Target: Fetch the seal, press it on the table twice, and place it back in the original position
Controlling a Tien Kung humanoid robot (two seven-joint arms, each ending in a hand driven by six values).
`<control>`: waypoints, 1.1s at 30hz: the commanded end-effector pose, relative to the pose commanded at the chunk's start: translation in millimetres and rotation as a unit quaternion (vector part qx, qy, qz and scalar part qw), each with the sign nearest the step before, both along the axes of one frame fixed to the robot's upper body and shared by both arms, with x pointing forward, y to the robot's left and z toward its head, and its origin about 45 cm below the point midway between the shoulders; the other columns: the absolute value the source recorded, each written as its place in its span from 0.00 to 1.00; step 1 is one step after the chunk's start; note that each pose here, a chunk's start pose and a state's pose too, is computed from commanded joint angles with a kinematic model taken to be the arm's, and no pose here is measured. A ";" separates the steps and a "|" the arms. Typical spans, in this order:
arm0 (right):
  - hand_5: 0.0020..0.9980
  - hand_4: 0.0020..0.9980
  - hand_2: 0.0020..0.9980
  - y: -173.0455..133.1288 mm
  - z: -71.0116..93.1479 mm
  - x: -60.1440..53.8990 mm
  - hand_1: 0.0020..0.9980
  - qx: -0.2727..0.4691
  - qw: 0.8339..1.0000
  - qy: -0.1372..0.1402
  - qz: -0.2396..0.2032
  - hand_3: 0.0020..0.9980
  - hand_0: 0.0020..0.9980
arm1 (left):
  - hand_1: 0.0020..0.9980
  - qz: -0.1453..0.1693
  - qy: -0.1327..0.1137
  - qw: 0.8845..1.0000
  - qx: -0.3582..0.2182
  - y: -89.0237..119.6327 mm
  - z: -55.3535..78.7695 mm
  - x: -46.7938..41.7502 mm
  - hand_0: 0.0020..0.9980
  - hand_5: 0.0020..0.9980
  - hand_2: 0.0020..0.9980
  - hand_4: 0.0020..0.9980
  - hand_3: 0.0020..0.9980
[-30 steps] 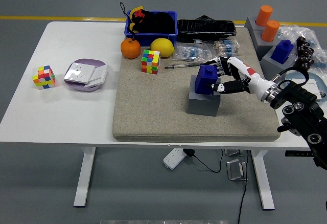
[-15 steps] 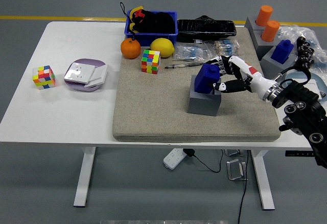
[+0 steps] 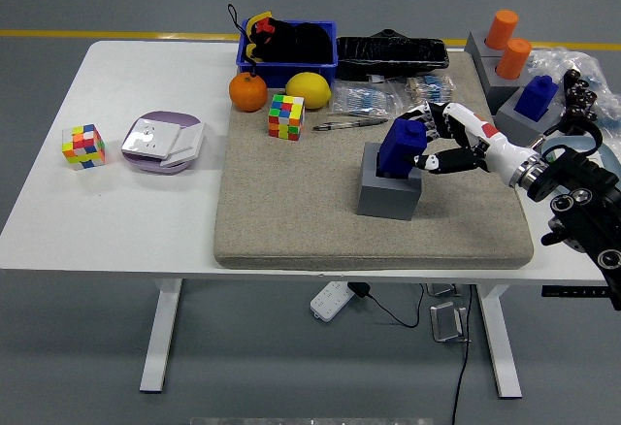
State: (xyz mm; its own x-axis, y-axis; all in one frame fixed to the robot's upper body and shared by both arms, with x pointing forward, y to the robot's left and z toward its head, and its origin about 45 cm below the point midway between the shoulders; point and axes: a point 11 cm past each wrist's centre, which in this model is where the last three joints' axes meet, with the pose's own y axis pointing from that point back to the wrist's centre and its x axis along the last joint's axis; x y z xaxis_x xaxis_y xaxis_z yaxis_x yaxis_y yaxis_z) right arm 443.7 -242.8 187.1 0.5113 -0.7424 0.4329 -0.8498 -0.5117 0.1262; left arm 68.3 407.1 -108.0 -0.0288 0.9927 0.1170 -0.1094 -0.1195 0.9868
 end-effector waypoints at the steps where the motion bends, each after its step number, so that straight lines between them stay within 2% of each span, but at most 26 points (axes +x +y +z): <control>1: 0.00 0.65 0.37 -0.4 0.2 0.0 0.38 -0.002 1.000 -0.001 0.000 0.43 0.49 | 0.82 0.000 0.000 1.000 0.000 -0.1 0.1 0.4 0.82 0.39 0.79 0.80 0.84; 18: 0.00 0.65 0.37 11.4 11.9 -2.0 0.38 -0.009 1.000 -0.015 0.026 0.43 0.49 | 0.82 0.002 -0.002 1.000 -0.001 -0.9 0.0 1.5 0.82 0.39 0.79 0.80 0.84; 33: 0.00 0.66 0.37 14.0 13.0 -2.2 0.38 -0.019 0.999 -0.020 0.034 0.44 0.49 | 0.82 0.002 -0.002 1.000 -0.001 -0.4 0.0 1.1 0.82 0.39 0.79 0.80 0.84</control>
